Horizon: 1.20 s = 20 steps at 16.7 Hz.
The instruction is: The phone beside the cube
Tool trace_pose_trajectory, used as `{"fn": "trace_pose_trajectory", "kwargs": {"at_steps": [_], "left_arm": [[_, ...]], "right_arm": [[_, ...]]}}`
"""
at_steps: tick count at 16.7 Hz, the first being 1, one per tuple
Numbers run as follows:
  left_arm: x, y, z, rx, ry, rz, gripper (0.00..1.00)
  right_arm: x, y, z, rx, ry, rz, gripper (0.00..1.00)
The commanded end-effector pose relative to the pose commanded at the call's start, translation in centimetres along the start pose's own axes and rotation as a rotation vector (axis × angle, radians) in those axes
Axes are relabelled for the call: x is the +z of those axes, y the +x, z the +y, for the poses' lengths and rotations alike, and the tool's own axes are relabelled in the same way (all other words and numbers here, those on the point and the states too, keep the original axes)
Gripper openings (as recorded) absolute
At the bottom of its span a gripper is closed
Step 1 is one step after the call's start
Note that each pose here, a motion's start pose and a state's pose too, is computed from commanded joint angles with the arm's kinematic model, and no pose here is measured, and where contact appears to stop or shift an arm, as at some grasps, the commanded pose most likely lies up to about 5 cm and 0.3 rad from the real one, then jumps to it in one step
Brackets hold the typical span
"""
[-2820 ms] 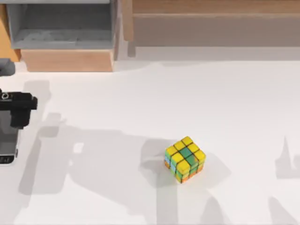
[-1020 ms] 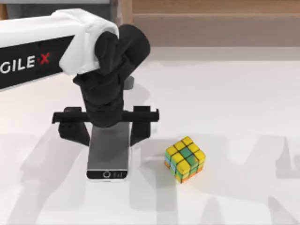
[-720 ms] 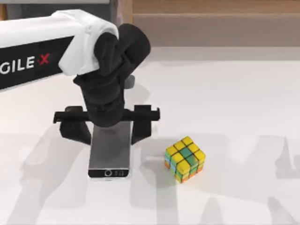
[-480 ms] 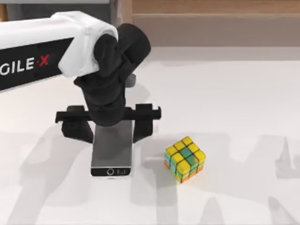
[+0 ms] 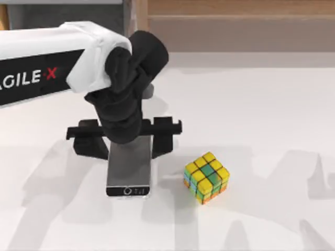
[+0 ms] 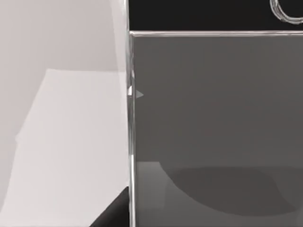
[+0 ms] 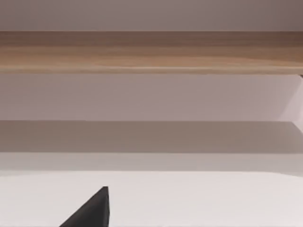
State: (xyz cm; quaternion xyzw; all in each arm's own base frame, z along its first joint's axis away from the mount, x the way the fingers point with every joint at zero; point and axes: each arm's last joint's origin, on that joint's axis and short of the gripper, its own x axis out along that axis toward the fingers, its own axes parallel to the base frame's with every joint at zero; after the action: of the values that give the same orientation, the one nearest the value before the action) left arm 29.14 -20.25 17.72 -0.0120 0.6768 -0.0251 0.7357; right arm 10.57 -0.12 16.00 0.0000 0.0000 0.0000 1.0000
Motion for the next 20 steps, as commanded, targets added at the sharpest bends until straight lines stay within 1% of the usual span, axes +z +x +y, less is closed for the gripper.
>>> {"fn": "trace_pose_trajectory", "kwargs": {"at_steps": [4,9,13,20], "left_arm": [[-0.2,1.5,0.1,0.011,0.000,0.013,0.00],[-0.8,4.0,0.4,0.052,0.001,0.071,0.00],[-0.8,4.0,0.4,0.052,0.001,0.071,0.00],[-0.8,4.0,0.4,0.052,0.001,0.071,0.53]], "right_arm": [[0.0,0.0,0.0,0.000,0.000,0.000,1.00],[0.0,0.0,0.0,0.000,0.000,0.000,1.00],[0.0,0.0,0.0,0.000,0.000,0.000,1.00],[0.0,0.0,0.0,0.000,0.000,0.000,1.00]]}}
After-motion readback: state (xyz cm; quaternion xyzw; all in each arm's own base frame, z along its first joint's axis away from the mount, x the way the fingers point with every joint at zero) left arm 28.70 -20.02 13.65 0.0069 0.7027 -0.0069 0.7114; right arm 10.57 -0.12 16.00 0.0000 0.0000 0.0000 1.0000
